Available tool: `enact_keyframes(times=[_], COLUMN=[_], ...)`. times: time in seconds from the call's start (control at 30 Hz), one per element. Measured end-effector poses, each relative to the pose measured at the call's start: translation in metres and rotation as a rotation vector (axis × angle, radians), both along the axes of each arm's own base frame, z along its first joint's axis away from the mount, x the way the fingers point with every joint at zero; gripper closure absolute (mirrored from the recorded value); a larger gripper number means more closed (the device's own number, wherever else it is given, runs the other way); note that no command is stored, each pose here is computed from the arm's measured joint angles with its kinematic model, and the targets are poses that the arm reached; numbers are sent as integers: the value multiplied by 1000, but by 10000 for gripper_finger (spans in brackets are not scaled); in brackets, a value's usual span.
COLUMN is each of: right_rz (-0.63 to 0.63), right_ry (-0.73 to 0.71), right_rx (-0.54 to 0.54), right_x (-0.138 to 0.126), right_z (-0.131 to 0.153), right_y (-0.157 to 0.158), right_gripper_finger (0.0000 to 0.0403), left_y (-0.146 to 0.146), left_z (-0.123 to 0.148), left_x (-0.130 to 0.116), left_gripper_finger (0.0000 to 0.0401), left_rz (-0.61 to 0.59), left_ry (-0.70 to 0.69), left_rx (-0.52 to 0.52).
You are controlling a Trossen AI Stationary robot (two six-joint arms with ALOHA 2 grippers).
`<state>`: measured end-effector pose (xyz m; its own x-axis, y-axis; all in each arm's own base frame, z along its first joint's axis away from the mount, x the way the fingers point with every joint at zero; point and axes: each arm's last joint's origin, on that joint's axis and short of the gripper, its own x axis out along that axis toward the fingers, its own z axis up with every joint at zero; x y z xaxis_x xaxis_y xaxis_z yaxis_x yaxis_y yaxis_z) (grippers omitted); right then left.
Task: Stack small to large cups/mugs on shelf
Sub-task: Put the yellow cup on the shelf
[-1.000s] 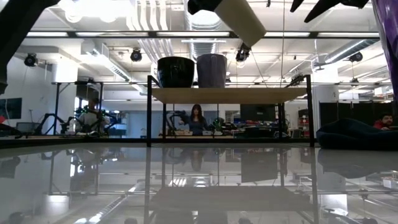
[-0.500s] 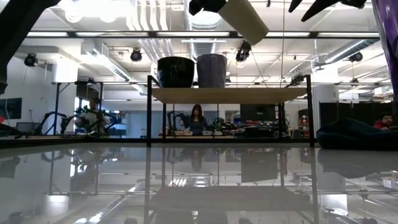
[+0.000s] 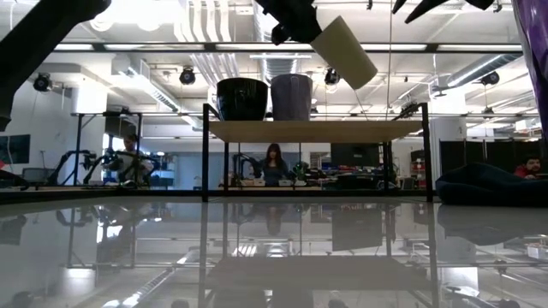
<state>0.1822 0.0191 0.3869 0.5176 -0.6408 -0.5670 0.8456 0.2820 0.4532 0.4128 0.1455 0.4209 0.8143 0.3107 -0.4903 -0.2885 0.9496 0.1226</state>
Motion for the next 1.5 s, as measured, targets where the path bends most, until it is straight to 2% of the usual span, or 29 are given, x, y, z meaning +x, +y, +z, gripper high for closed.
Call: enact_keyframes(times=[0.1,0.23,0.43,0.63,0.73,0.83,1.0,1.23,1.5], right_rz=[-6,0,28,35,54,82,111,159,164], right_ry=[7,16,46,45,51,67,79,129,171], right_rx=[-23,-28,-2,-3,14,28,58,152,209], right_x=[0,2,4,1,1,2,1,-4,-6], right_z=[4,7,4,6,5,4,4,0,-5], right_y=[-7,-15,-17,-17,-17,-16,-16,-14,-12], right_gripper_finger=[323,383,390,390,390,390,390,390,390], left_y=[4,4,-13,-69,-94,-110,-127,-128,-130], left_z=[3,-2,-4,21,20,5,-31,-96,-115], left_x=[0,-1,-12,-52,-67,-62,-40,-20,3], left_gripper_finger=[401,401,401,401,401,401,401,401,401], left_rz=[2,-2,-30,-129,-169,-190,-228,-231,-231], left_ry=[-28,2,113,239,330,407,427,567,459], left_rx=[-15,-29,-103,-163,-201,-226,-227,-288,-297])
